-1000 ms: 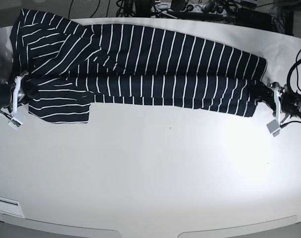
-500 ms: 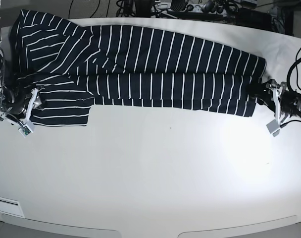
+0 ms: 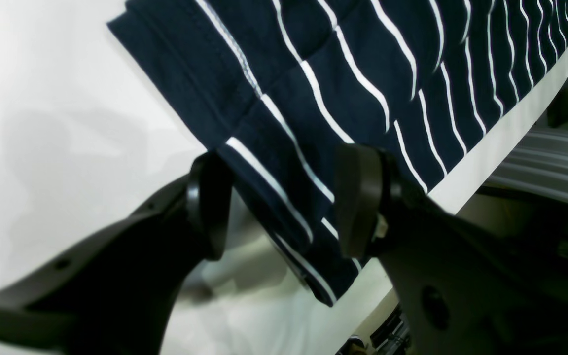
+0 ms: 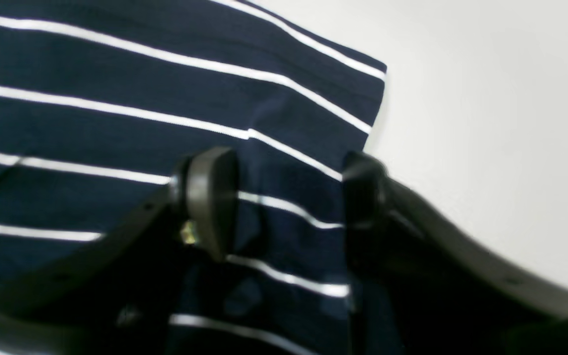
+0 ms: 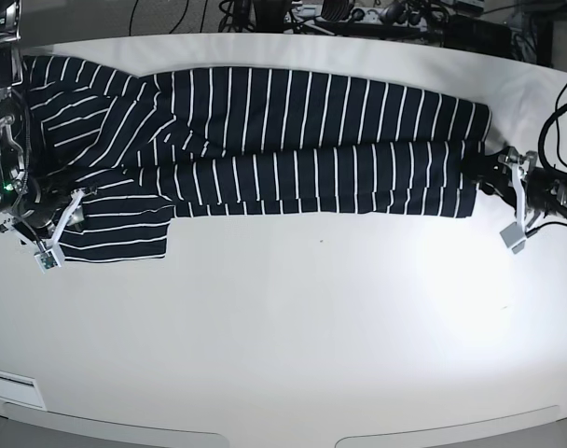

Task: Fold the T-shirt properly
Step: 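Lower the folded hem with both grippers and release it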

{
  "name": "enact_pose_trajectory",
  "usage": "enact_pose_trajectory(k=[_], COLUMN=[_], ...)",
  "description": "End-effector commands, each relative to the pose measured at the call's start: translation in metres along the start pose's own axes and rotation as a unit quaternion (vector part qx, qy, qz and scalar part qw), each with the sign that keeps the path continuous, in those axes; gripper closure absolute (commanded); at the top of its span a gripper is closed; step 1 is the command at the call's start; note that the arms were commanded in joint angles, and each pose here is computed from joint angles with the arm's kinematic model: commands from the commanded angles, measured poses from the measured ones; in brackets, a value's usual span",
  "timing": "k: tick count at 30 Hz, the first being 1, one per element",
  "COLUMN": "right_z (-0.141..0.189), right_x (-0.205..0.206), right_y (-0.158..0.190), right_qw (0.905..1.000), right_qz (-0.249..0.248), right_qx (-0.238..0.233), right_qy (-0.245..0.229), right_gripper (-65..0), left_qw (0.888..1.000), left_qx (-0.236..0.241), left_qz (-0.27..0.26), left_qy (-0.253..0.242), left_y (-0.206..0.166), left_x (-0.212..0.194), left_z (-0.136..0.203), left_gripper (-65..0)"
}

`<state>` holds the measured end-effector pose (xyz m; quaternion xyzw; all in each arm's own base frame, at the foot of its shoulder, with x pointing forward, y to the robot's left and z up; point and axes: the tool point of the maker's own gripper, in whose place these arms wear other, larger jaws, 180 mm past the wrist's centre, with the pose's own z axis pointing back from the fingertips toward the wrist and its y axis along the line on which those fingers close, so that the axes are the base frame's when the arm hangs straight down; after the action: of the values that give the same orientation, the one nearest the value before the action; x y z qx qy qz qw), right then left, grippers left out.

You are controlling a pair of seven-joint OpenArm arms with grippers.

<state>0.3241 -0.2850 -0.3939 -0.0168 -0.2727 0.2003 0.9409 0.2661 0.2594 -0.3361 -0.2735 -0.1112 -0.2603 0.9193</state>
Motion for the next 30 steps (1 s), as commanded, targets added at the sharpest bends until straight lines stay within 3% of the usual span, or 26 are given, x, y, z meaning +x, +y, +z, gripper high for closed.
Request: enact_pose_trajectory(k=[1, 4, 10, 13, 18, 23, 26, 29, 30], right_z=[0.003, 0.002, 0.019, 0.04, 0.084, 0.106, 0.116, 0.133, 0.135], right_x=[0.004, 0.007, 0.039, 0.064, 0.087, 0.068, 0.048, 0.03, 0.027], right_y=[-0.006, -0.001, -0.004, 0.009, 0.042, 0.065, 0.082, 0.097, 0.095], right_qw=[1.0, 0.9998, 0.9978, 0.9929, 0.974, 0.9657, 0.9581, 0.944, 0.9445], right_qz=[0.005, 0.016, 0.032, 0.044, 0.075, 0.054, 0.057, 0.067, 0.073], right_qx=[-0.008, 0.003, 0.002, 0.045, 0.138, 0.211, 0.263, 0.318, 0.316], right_qy=[-0.003, -0.009, -0.057, -0.101, -0.163, -0.142, -0.099, -0.06, -0.052], right_gripper=[-27.6, -0.3, 0.0, 0.0, 0.0, 0.0, 0.0, 0.0, 0.0], left_qw=[1.0, 1.0, 1.0, 1.0, 1.0, 1.0, 1.0, 1.0, 1.0], left_qx=[0.011, 0.011, 0.011, 0.011, 0.011, 0.011, 0.011, 0.011, 0.011], left_qz=[-0.011, -0.011, -0.011, -0.011, -0.011, -0.012, -0.011, -0.012, -0.012], left_qy=[-0.018, -0.018, -0.018, -0.018, -0.018, -0.018, -0.02, -0.023, -0.025], left_y=[0.003, 0.003, 0.003, 0.003, 0.003, 0.003, 0.003, 0.003, 0.003], left_x=[0.011, 0.011, 0.011, 0.011, 0.011, 0.012, 0.012, 0.013, 0.014], left_z=[0.016, 0.016, 0.016, 0.016, 0.016, 0.016, 0.016, 0.016, 0.016], left_gripper=[-34.5, -34.5, -34.5, -34.5, -34.5, -34.5, -34.5, -34.5, -34.5])
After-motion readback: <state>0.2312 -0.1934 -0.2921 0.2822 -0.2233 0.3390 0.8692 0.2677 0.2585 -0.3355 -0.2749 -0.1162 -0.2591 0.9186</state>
